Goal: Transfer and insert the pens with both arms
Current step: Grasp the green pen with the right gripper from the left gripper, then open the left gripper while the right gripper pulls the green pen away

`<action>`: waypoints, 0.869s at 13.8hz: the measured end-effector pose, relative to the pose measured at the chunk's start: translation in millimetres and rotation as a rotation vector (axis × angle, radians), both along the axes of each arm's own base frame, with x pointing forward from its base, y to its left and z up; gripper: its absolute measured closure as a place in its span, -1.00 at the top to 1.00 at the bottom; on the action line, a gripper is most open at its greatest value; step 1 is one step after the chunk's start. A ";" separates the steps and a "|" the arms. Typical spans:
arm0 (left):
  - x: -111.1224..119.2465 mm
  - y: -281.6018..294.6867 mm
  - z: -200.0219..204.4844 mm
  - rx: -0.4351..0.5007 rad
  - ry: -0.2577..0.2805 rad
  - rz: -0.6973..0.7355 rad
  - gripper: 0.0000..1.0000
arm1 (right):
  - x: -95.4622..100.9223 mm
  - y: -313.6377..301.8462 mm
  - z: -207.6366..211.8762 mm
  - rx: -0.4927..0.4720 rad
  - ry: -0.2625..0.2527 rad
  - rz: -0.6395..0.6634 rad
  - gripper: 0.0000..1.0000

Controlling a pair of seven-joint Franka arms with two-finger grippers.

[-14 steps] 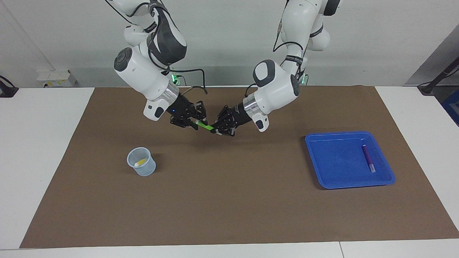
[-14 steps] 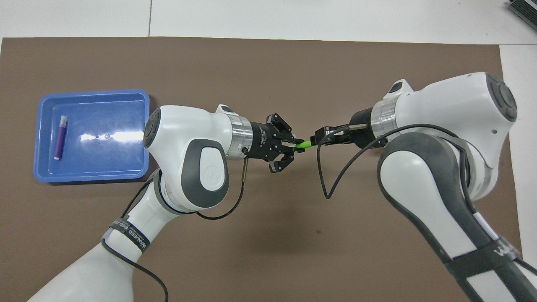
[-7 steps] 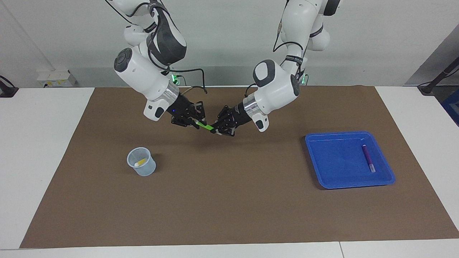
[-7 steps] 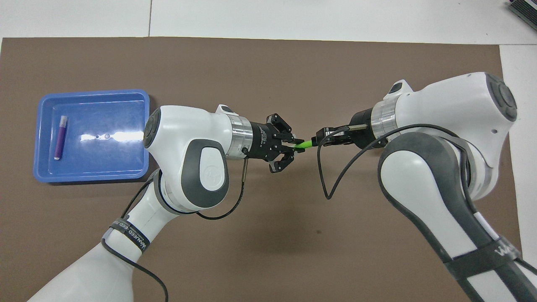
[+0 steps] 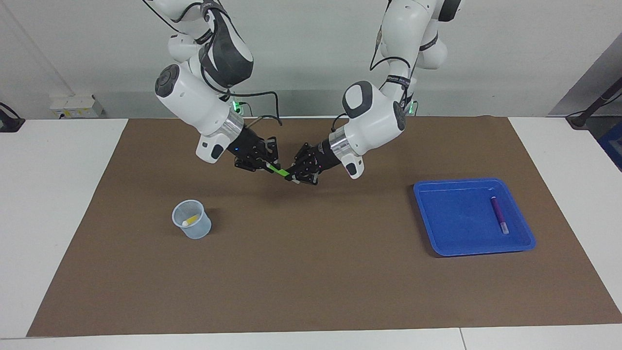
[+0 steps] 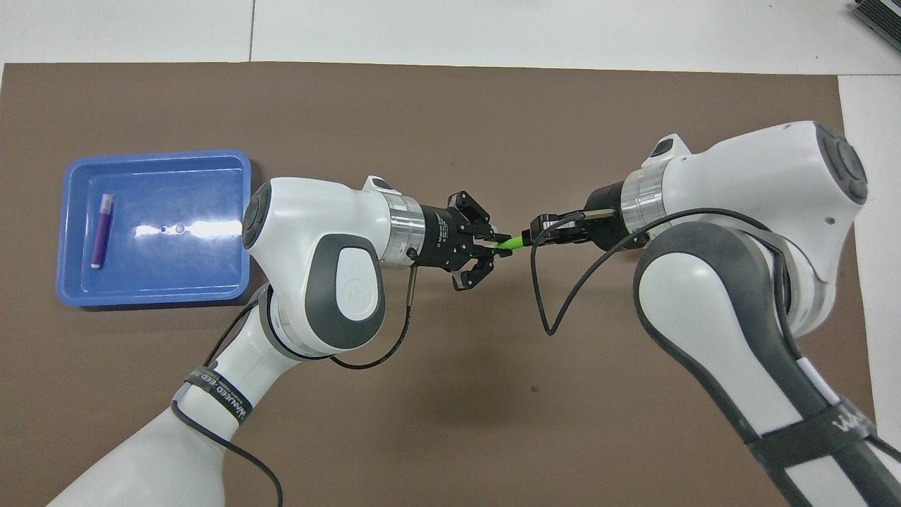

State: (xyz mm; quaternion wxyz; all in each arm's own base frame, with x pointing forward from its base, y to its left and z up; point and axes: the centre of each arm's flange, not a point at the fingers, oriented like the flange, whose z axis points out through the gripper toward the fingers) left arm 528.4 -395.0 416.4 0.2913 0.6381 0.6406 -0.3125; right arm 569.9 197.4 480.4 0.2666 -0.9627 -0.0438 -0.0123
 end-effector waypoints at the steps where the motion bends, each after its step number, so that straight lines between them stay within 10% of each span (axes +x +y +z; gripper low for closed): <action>1: 0.0 0.0 0.0 0.000 0.000 0.000 -0.67 | 0.0 0.0 0.0 0.000 0.000 0.000 -0.59; 5: 0.0 0.0 0.4 0.000 -0.001 0.000 -0.52 | 0.1 -0.3 -0.3 0.000 0.000 -0.001 -0.59; 12: 2.3 -1.5 12.2 -0.012 -0.023 -0.004 1.00 | 2.6 -7.4 -0.2 -0.001 0.001 -0.014 -0.62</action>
